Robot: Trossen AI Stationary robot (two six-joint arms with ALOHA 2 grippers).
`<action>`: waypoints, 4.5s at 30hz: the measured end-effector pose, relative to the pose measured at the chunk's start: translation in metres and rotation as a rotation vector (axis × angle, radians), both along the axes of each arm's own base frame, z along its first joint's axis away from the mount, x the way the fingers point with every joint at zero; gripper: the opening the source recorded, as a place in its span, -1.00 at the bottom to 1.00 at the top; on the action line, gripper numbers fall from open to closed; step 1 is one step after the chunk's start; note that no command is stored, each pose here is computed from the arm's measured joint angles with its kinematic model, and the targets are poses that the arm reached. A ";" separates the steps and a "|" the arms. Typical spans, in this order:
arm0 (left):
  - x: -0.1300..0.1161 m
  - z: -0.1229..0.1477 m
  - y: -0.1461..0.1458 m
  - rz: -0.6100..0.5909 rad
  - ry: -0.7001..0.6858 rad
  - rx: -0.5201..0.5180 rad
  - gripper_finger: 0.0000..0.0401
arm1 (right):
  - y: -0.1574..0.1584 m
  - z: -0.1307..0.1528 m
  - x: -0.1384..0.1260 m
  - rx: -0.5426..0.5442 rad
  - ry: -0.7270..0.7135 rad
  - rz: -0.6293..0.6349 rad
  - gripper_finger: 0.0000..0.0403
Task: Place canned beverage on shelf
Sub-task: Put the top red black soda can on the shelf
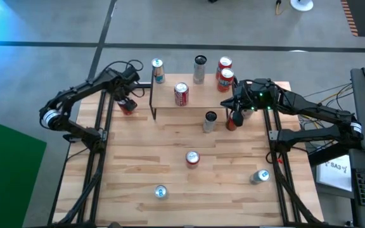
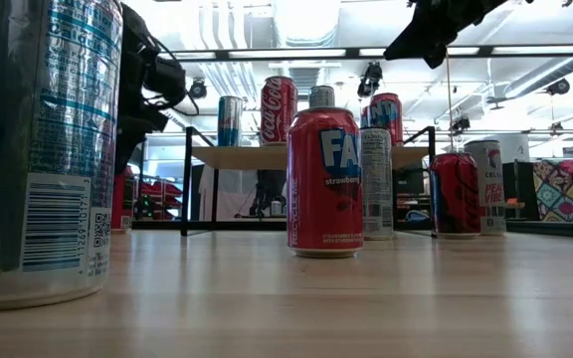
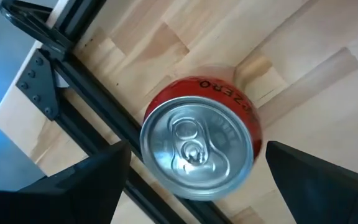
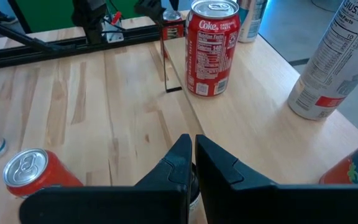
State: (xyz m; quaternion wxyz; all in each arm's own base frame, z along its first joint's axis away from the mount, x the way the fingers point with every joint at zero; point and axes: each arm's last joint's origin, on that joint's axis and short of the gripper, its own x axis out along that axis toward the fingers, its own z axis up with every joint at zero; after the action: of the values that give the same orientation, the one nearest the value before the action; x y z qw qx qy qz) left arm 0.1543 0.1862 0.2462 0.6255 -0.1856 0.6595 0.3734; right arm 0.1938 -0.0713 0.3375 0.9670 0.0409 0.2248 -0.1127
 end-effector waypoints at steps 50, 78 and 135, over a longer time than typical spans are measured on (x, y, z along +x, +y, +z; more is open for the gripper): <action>-0.004 -0.023 -0.004 0.067 -0.006 0.028 0.39 | 0.000 0.001 0.000 0.009 -0.014 -0.007 -0.94; -0.002 -0.004 -0.007 -0.005 -0.162 0.038 0.97 | 0.000 0.001 0.000 0.008 -0.017 -0.007 -0.94; -0.006 0.025 -0.003 0.069 -0.133 0.122 0.40 | 0.000 0.001 0.000 0.024 -0.021 -0.016 -0.94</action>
State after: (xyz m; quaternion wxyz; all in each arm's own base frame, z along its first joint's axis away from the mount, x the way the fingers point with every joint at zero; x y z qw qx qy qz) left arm 0.1480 0.1833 0.2714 0.6646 -0.1942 0.5858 0.4212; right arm 0.1943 -0.0716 0.3388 0.9678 0.0553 0.2157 -0.1173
